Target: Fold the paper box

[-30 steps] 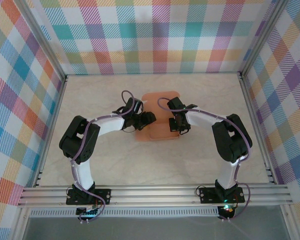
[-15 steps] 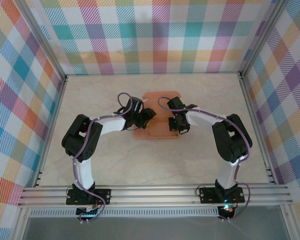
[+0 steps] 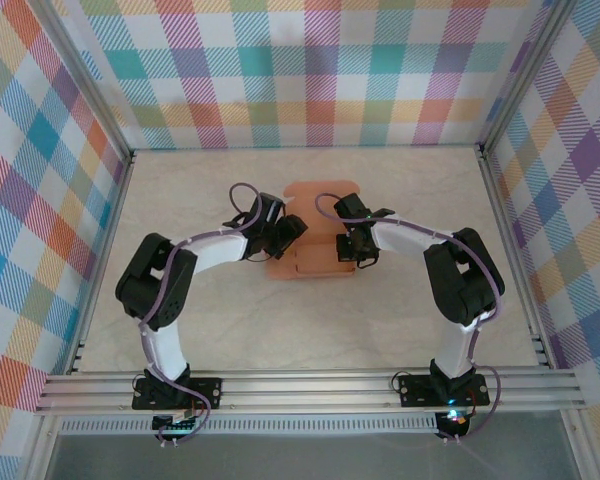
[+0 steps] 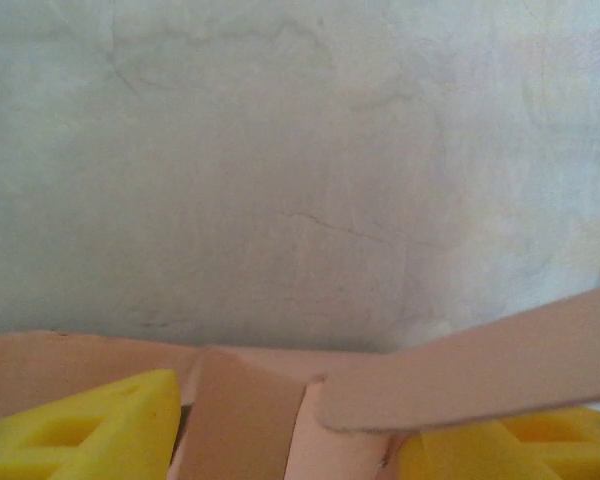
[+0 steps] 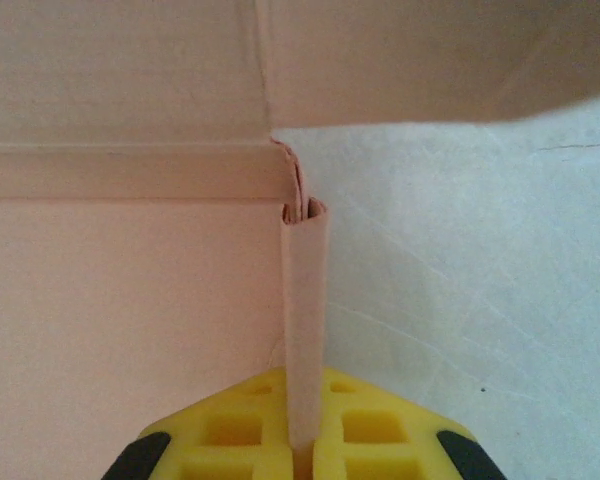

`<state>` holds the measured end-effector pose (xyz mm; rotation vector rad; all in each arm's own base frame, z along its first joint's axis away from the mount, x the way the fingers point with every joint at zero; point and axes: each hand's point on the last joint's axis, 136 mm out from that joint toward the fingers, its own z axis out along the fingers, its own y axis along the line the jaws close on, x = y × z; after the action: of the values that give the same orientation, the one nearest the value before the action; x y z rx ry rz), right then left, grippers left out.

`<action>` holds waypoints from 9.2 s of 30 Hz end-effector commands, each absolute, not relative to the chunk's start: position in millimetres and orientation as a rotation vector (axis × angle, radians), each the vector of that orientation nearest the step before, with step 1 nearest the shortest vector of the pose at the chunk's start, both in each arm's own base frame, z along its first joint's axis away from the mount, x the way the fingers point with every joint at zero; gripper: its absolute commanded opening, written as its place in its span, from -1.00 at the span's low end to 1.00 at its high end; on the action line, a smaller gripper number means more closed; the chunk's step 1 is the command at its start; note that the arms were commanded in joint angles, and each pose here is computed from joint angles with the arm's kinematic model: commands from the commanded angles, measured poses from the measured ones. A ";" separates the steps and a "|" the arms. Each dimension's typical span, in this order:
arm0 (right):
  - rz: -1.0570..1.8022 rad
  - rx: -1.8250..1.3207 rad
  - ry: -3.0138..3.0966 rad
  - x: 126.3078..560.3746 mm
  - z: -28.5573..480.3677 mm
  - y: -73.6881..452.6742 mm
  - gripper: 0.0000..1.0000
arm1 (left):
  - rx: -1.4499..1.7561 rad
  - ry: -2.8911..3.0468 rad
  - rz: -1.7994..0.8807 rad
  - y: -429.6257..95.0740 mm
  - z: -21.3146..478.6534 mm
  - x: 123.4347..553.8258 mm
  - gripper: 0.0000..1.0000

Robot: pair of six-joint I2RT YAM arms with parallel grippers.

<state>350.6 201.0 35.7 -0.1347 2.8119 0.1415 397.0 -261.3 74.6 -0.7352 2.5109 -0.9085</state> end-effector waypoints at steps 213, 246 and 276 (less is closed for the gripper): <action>0.371 0.099 2.779 343.2 42.3 241.8 -0.94 | -0.145 2.725 -0.008 -249.3 70.7 340.6 -0.15; 0.467 0.070 2.634 339.6 80.4 226.3 -0.18 | -0.258 2.710 -0.159 -231.0 64.4 339.7 -0.22; 0.035 -0.028 2.772 353.8 35.8 203.5 -0.94 | -0.283 2.734 -0.361 -249.0 54.6 336.4 -0.58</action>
<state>355.7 214.1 43.0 0.0137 2.7490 0.1585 333.8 -250.2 44.8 -0.2586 2.7594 -0.3222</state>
